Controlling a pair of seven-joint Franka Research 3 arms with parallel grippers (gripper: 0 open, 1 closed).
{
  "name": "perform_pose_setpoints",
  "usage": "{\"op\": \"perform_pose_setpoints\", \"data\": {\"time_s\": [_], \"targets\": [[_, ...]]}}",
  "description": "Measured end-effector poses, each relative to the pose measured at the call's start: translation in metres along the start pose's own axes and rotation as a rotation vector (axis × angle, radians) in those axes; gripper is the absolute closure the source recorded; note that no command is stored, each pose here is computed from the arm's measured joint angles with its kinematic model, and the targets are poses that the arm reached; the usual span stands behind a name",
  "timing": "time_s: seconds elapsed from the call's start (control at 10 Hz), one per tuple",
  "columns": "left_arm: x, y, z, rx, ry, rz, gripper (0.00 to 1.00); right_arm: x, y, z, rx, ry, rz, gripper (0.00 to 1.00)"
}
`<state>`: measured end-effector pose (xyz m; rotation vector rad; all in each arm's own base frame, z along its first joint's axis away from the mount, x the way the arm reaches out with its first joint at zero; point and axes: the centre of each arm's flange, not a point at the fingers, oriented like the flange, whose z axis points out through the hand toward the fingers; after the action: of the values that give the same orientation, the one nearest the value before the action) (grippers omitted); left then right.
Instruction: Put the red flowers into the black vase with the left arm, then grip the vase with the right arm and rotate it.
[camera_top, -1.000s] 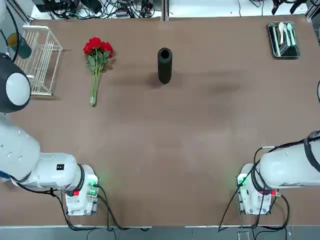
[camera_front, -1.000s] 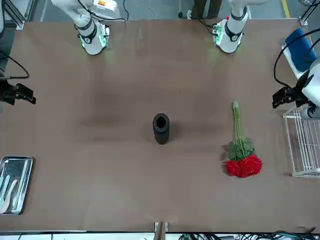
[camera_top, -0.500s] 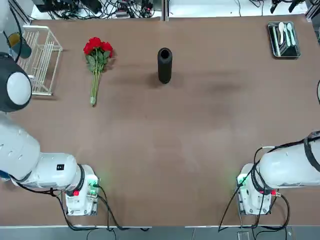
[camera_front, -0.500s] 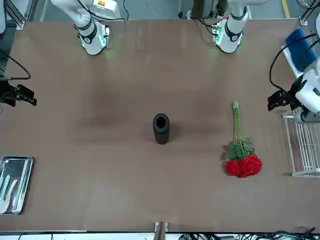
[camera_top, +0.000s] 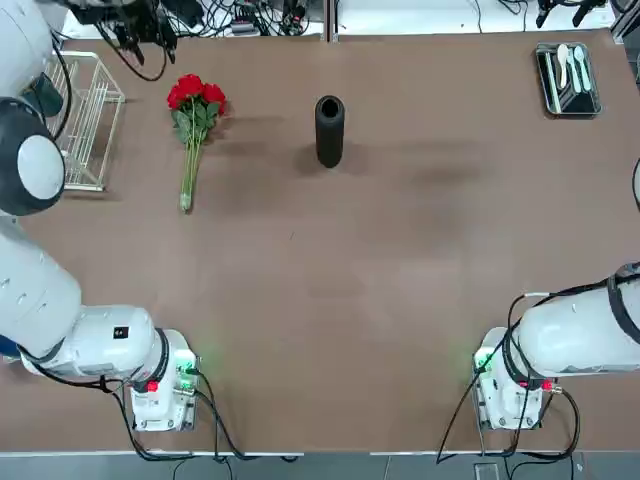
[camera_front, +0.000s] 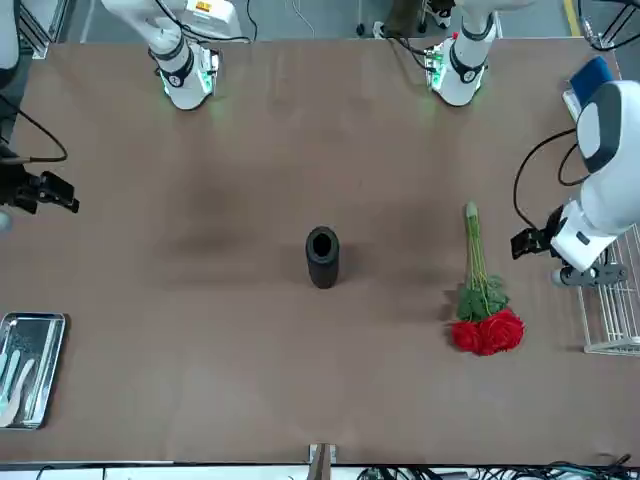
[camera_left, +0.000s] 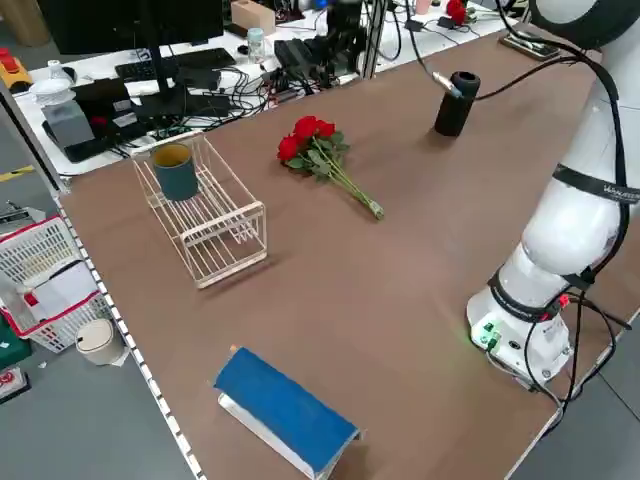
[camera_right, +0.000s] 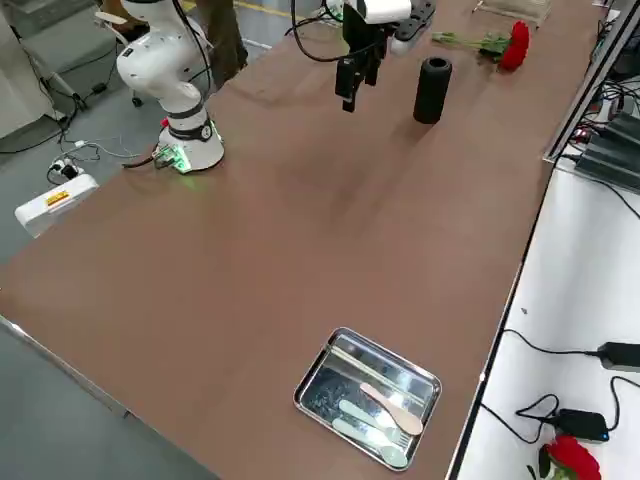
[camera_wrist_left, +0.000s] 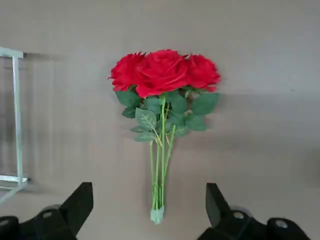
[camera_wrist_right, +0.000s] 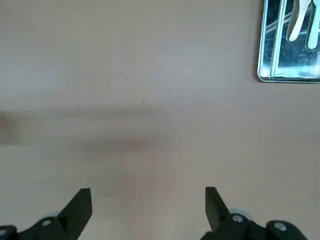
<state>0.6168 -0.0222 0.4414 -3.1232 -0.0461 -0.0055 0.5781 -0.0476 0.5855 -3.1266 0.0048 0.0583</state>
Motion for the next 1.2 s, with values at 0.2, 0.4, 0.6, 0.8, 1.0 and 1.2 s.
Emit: {"op": "perform_pose_setpoints", "data": {"time_s": [0.2, 0.4, 0.6, 0.8, 1.0, 1.2], "targets": [[-0.014, -0.004, 0.051, -0.003, 0.011, -0.005, 0.00, 0.000, 0.001, 0.001, 0.000, 0.000, 0.003, 0.00], [-0.030, -0.002, 0.097, -0.008, 0.021, -0.004, 0.00, 0.002, -0.004, 0.002, -0.001, 0.008, -0.006, 0.00], [-0.040, -0.001, 0.134, -0.011, 0.003, -0.034, 0.00, 0.003, -0.019, 0.004, 0.000, 0.004, -0.031, 0.00], [-0.037, 0.000, 0.160, -0.018, 0.006, -0.044, 0.00, 0.003, -0.019, 0.006, 0.000, 0.004, -0.031, 0.00], [-0.033, -0.001, 0.195, -0.027, 0.023, -0.053, 0.01, 0.003, -0.018, 0.008, 0.000, 0.001, -0.029, 0.00], [-0.034, -0.007, 0.223, -0.032, 0.019, -0.065, 0.02, 0.005, -0.014, 0.008, -0.001, 0.019, -0.015, 0.00]]}}
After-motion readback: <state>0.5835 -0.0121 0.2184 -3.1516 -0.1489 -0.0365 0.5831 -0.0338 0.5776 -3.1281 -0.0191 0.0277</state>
